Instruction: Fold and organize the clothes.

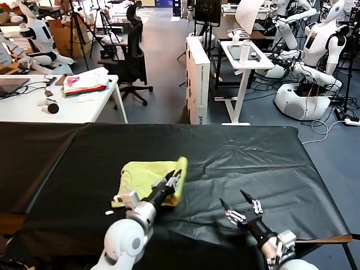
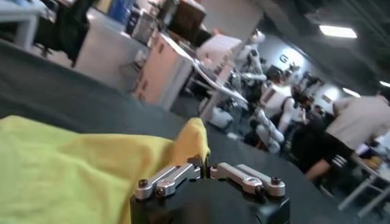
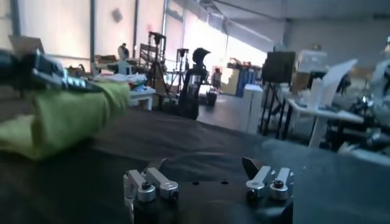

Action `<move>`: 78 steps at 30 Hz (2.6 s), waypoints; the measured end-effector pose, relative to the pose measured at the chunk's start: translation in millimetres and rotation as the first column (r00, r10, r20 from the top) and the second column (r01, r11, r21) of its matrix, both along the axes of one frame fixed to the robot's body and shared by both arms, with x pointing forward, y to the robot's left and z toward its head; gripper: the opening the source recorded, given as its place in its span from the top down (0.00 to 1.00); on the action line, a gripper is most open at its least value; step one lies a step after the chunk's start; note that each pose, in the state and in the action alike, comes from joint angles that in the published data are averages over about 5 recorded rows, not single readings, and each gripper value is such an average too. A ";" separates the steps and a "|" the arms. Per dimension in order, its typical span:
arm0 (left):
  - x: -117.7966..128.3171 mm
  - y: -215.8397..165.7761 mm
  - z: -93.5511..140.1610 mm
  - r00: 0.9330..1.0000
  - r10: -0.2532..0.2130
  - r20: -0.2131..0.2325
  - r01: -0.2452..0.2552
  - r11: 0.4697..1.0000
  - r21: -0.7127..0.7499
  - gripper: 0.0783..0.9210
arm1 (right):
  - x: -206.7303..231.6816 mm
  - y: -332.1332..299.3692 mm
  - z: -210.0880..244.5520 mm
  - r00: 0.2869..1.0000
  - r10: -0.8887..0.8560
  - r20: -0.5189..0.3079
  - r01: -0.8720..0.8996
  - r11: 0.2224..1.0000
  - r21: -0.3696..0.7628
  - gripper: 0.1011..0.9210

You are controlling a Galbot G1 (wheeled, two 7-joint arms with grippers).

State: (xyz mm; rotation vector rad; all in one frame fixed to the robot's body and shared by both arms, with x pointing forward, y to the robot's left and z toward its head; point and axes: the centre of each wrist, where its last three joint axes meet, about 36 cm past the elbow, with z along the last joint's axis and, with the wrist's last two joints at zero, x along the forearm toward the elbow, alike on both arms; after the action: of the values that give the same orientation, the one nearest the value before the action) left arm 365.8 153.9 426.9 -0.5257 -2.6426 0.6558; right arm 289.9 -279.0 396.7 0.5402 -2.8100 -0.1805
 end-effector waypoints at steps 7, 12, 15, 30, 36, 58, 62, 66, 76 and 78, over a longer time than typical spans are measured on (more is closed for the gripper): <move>-13.8 2.3 12.4 0.997 -0.042 0.068 0.040 0.999 0.033 0.07 | 36.4 17.2 11.7 0.983 0.032 -0.182 0.000 0.984 0.176 0.02; -21.5 20.1 23.7 0.991 -0.007 0.132 -0.005 0.996 0.092 0.02 | 65.0 42.2 14.5 0.974 0.072 -0.216 -0.026 0.978 0.209 0.02; -25.4 33.3 27.7 0.989 0.019 0.149 -0.037 0.992 0.122 0.02 | 79.6 57.5 12.6 0.971 0.095 -0.220 -0.046 0.975 0.215 0.02; -44.8 63.7 26.9 0.981 0.110 0.162 -0.141 0.971 0.192 0.02 | 109.5 90.4 -20.8 0.958 0.132 -0.254 -0.078 0.974 0.215 0.66; -48.3 73.2 23.7 0.977 0.140 0.158 -0.171 0.965 0.200 0.02 | 105.4 77.6 -23.4 0.963 0.097 -0.251 -0.046 0.978 0.202 0.93; -47.4 118.1 9.1 0.949 0.164 0.269 -0.260 0.891 0.373 0.02 | 60.1 -14.4 5.0 0.970 0.021 0.242 0.010 0.992 -0.125 0.17; -57.2 139.1 16.0 0.947 0.154 0.283 -0.266 0.867 0.421 0.02 | 40.2 -25.5 7.5 0.953 0.007 0.303 0.051 0.982 -0.182 0.03; -76.2 160.5 19.5 0.938 0.177 0.297 -0.302 0.839 0.453 0.02 | 14.4 -33.2 10.9 0.951 -0.030 0.307 0.107 0.965 -0.239 0.02; -149.6 196.9 14.8 0.952 0.258 0.166 -0.307 0.791 0.529 0.02 | -61.3 -18.3 15.9 0.974 -0.201 0.105 0.223 0.935 -0.276 0.02; -162.6 200.9 16.2 0.954 0.266 0.141 -0.299 0.780 0.549 0.02 | -74.9 -14.1 17.6 0.975 -0.211 0.068 0.222 0.939 -0.263 0.02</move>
State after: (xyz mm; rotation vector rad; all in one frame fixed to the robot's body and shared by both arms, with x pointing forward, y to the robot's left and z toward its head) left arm 203.2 354.7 443.1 0.0354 -2.8036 -0.1007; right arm 215.0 -293.1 414.4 0.1727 -2.8617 0.1714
